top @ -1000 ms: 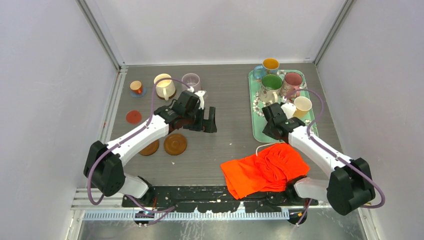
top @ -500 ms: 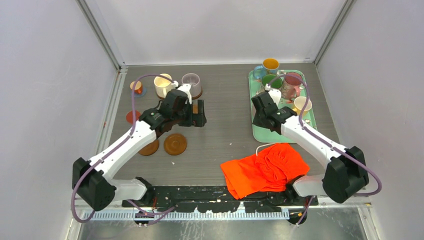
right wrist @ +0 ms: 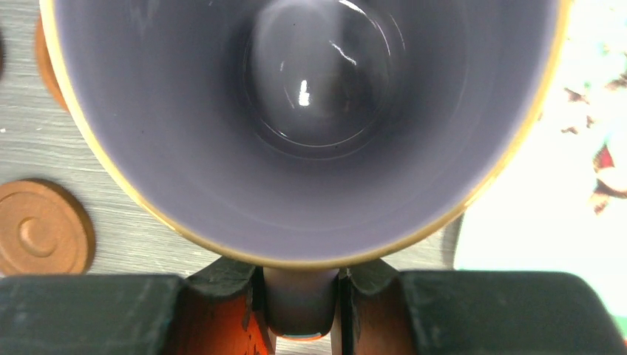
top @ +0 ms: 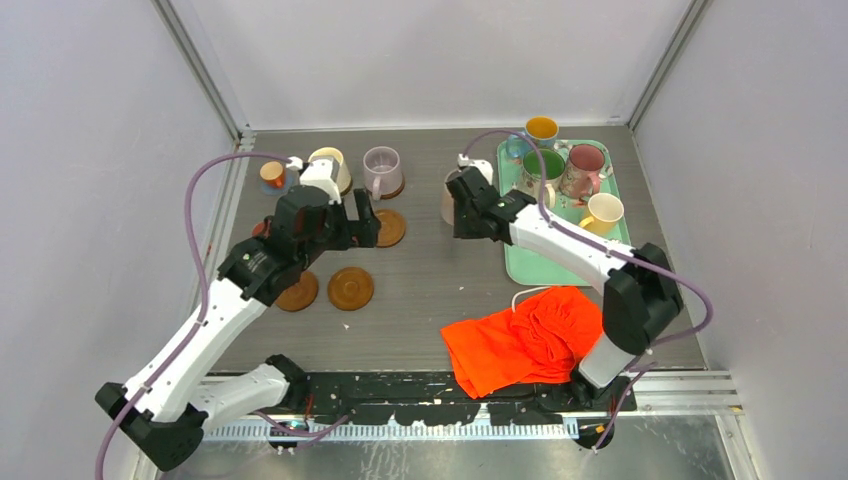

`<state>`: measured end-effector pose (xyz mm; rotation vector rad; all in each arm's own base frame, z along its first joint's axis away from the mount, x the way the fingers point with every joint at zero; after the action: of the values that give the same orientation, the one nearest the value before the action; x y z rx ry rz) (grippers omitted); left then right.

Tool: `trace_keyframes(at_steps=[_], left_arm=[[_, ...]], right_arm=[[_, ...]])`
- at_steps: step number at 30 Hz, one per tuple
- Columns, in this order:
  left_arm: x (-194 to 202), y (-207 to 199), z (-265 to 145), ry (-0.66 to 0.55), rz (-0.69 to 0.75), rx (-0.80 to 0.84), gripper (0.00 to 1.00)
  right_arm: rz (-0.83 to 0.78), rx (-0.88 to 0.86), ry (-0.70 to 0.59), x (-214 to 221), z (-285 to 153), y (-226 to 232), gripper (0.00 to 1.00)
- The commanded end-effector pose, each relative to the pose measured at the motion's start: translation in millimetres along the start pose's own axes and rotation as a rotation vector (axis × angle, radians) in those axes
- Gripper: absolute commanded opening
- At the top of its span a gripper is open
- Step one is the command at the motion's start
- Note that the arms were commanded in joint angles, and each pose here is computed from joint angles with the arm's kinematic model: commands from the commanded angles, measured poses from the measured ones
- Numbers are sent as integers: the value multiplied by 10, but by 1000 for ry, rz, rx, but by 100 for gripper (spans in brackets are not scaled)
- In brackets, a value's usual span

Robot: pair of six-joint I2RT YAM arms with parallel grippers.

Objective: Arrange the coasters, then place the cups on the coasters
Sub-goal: Place the cup on the coaster.

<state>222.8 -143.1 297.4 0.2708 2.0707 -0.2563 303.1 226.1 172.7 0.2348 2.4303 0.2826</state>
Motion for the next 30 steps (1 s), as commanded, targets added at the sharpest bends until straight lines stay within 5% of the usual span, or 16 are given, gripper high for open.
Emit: trace_keyframes(at_steps=[1,12,30], left_arm=[[-235,77,-255,-87,-21,-27,100],[-294,160,-514,-145,-36,-37,100],[-261,220,-620,-151,-16,-52,100]], right_arm=[[-29,-213,-141,-427,-161,671,1],[-164,-325,-87,-294,102,1434,1],[-275,-313,-44,-1,473,1807,1]])
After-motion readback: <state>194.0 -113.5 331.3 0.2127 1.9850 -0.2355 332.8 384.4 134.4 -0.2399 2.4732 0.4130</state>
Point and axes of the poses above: each gripper's point midway between its finger pads, its own z axis out along the fingers, its own y axis along the line the jaws close on, x = y × z, the point moved 5 cm from there along -z, back along the fingers, and after that the axes turned 13 degrees about z, right-handed, at the moved point
